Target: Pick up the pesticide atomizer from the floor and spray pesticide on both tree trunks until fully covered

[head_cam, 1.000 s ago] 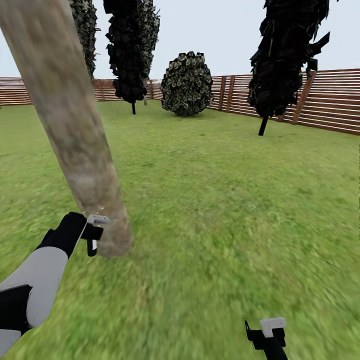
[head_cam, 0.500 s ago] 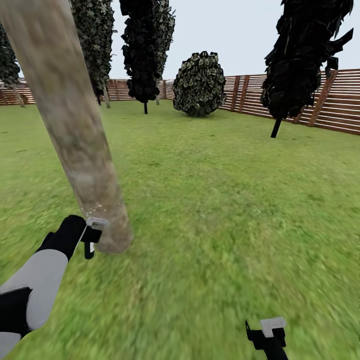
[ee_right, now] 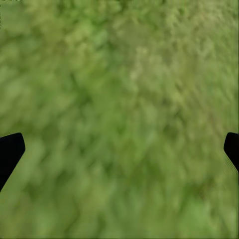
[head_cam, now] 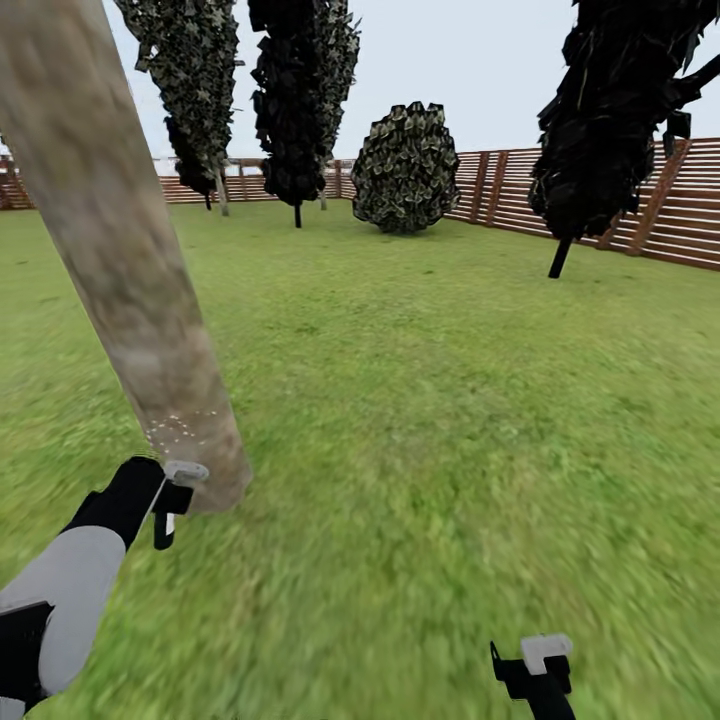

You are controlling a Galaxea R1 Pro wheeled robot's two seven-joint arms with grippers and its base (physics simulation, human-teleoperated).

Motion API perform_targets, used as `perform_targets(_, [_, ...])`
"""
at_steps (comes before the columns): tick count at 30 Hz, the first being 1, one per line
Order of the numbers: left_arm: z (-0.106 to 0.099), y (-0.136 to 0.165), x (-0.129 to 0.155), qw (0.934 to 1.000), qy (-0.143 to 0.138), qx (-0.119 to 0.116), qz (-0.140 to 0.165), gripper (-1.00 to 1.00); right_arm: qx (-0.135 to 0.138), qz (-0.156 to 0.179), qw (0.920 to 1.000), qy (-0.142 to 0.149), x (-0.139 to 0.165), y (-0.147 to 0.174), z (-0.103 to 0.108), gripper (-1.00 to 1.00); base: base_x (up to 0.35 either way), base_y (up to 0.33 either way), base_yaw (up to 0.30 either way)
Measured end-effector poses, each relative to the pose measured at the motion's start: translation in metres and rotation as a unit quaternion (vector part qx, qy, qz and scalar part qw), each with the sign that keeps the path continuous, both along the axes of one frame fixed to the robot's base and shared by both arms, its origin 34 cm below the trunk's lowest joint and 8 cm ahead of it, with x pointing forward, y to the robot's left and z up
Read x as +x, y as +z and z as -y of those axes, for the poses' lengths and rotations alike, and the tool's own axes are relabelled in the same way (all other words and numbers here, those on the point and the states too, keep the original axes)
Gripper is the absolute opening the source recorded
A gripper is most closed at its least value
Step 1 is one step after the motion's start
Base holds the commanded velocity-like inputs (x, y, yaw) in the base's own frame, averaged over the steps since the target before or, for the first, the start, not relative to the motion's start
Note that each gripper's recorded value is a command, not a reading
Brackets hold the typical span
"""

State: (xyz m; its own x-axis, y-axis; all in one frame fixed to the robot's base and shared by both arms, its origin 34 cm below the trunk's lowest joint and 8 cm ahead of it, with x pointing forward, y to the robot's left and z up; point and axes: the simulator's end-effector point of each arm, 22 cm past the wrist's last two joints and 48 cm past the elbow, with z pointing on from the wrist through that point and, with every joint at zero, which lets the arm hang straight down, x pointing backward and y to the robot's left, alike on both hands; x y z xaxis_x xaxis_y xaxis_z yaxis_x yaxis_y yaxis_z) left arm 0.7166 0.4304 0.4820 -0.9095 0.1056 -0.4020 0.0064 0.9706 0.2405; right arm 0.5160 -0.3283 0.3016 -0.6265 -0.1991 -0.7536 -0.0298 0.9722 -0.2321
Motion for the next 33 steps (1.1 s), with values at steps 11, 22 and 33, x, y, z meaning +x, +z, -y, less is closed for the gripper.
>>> perform_targets(11, [-0.029, -0.016, -0.022, 0.9985, 0.055, 0.007, 0.002, -1.0, 0.0, 0.0, 1.0, 0.0, 0.0, 0.0, 0.0, 1.0, 0.142, -0.2, 0.197])
perform_targets(22, [-0.015, -0.033, -0.027, 0.9994, 0.031, 0.008, 0.015, -1.0, 0.0, 0.001, 1.0, 0.0, 0.0, 0.0, 0.0, 1.0, 0.029, -0.01, 0.158])
perform_targets(33, [-0.001, -0.077, -0.048, 0.9967, 0.063, -0.035, 0.039, -1.0, -0.001, 0.001, 1.0, 0.0, 0.0, 0.0, 0.001, 1.0, 0.162, -0.165, 0.021])
